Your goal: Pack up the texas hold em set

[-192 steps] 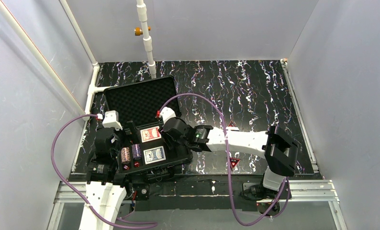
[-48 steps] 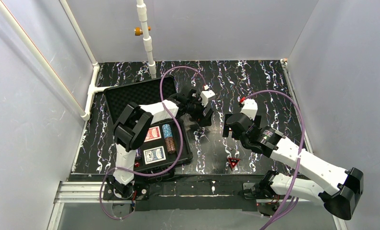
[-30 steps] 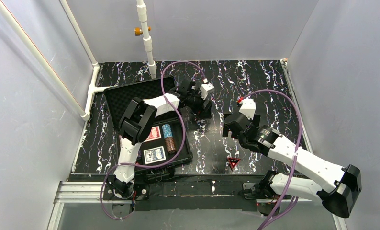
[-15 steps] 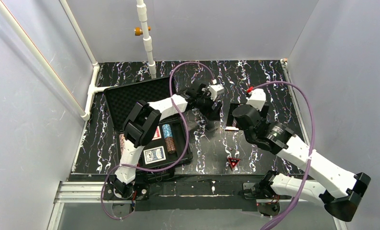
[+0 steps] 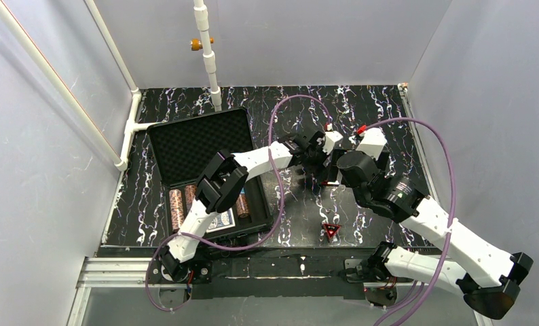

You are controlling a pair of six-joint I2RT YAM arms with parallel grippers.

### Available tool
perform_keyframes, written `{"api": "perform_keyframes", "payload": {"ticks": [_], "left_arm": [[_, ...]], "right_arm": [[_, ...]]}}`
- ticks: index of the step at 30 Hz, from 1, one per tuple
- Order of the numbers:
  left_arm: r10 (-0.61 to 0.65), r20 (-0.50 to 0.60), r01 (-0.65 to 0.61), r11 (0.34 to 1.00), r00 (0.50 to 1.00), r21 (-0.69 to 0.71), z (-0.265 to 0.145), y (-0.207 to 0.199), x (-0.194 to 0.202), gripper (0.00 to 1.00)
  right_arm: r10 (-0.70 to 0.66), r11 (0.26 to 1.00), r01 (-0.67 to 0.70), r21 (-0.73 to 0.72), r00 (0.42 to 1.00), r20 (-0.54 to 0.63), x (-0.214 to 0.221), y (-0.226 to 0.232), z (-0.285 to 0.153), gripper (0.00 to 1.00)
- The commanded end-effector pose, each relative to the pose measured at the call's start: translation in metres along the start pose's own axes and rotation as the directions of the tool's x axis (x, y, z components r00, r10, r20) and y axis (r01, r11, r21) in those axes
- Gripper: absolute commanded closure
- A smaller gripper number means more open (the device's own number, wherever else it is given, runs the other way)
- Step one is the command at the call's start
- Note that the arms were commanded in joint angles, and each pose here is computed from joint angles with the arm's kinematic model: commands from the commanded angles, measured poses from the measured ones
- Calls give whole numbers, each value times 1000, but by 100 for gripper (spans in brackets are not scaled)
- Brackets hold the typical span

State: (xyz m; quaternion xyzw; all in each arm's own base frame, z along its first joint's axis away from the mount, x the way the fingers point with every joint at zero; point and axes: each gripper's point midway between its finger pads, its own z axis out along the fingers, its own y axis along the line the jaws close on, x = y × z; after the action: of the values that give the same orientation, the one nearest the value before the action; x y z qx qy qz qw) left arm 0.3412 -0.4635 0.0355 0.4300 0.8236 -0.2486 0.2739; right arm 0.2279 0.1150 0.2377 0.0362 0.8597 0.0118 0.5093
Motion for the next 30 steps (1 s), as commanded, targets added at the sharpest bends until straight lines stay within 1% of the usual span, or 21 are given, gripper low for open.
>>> {"api": "perform_keyframes", "payload": {"ticks": [1,4,10,13,18,24,30], "left_arm": [[-75,-27,69,982,997,-175,-13,11,1,14],[-119,-18,112,966,993,-234,-15,9,-1,12],[-128,5,123,946,992,-301,-17,-7,-8,11],[-142,11,139,946,990,-294,-17,-18,-12,11],[-128,3,124,954,992,-272,-14,-35,-16,9],[-132,-31,120,959,991,-256,-5,-45,-10,9],[-120,-58,100,956,991,-275,7,-49,-4,9]], "right_arm": [[43,999,-45,26,996,72,-28,-12,-13,2],[47,998,-51,38,994,95,-37,-16,-18,2],[51,997,-57,43,991,125,-51,-21,-25,2],[55,997,-60,41,990,130,-52,-23,-27,2],[59,997,-65,37,990,128,-50,-25,-29,2],[60,998,-64,30,990,124,-48,-26,-30,2],[57,998,-59,15,992,113,-46,-23,-30,2]]}}
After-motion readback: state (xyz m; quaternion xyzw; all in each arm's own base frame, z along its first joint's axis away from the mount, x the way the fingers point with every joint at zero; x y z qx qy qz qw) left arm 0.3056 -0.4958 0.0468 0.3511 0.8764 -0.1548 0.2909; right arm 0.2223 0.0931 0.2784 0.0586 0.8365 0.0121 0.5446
